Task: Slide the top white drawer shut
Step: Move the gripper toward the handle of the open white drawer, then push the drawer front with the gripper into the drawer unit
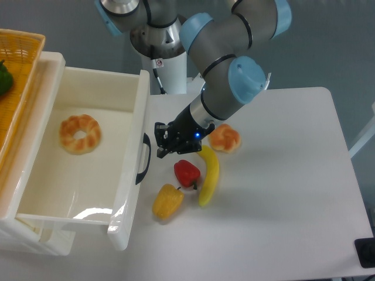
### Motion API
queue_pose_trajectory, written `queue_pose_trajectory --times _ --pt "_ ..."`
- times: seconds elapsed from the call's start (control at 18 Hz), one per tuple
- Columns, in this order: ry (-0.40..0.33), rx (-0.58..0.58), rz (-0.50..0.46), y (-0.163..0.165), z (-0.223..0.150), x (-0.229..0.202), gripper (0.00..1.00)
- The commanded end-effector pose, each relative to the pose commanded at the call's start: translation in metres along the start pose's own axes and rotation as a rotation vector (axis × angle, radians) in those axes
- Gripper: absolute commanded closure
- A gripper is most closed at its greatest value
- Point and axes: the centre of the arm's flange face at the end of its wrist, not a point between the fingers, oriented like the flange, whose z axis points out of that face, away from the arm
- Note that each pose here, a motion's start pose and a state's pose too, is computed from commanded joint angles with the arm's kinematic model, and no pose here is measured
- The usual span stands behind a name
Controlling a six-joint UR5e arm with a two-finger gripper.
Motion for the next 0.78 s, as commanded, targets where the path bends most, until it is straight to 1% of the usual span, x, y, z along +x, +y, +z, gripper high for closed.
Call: queue_pose_trajectory --times 0.33,0.78 --pt "0.002 -0.012 0.000 -0.002 0.007 0.014 1.00" --pt "0.017 -0.025 0.009 -0.001 0.007 0.032 1.00"
